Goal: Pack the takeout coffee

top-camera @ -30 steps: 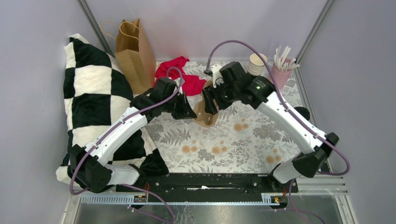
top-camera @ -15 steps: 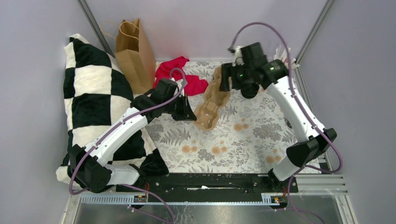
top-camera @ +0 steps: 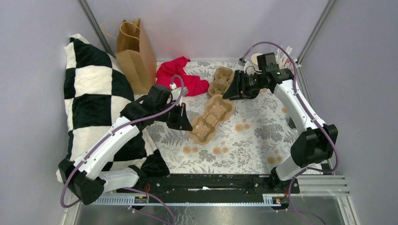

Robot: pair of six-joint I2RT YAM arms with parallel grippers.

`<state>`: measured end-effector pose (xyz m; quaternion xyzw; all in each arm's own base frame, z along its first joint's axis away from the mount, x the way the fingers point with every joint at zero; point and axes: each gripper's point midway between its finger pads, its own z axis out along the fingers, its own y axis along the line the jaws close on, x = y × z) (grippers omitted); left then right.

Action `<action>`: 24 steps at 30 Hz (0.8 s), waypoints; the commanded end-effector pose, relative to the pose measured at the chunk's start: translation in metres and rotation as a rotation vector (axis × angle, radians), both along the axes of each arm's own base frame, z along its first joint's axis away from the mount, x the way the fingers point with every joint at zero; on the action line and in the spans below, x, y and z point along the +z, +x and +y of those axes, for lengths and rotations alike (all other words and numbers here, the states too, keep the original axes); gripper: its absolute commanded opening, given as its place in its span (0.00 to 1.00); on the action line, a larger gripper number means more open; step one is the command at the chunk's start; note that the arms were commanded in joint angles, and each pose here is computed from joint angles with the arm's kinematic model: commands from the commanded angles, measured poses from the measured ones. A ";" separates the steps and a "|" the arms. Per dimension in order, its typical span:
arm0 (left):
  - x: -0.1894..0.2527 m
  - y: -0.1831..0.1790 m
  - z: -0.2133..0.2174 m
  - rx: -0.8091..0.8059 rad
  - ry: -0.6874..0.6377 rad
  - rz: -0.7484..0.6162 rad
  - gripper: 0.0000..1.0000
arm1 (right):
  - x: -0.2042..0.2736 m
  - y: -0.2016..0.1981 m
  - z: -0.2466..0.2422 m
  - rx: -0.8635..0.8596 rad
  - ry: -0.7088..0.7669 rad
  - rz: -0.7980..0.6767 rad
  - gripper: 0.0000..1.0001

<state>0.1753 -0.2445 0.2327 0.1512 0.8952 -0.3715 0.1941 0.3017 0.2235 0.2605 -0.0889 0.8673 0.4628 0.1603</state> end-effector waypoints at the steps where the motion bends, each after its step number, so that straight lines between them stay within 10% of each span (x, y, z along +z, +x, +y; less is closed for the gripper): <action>1: 0.014 -0.013 0.000 -0.086 -0.051 -0.068 0.00 | 0.039 -0.021 0.014 0.107 0.171 -0.060 0.43; 14: 0.007 -0.024 0.009 -0.077 -0.051 -0.071 0.00 | 0.028 -0.047 0.014 0.130 0.242 0.011 0.49; 24: 0.008 -0.034 0.011 -0.092 -0.074 -0.055 0.00 | 0.022 -0.054 0.014 0.118 0.270 0.024 0.33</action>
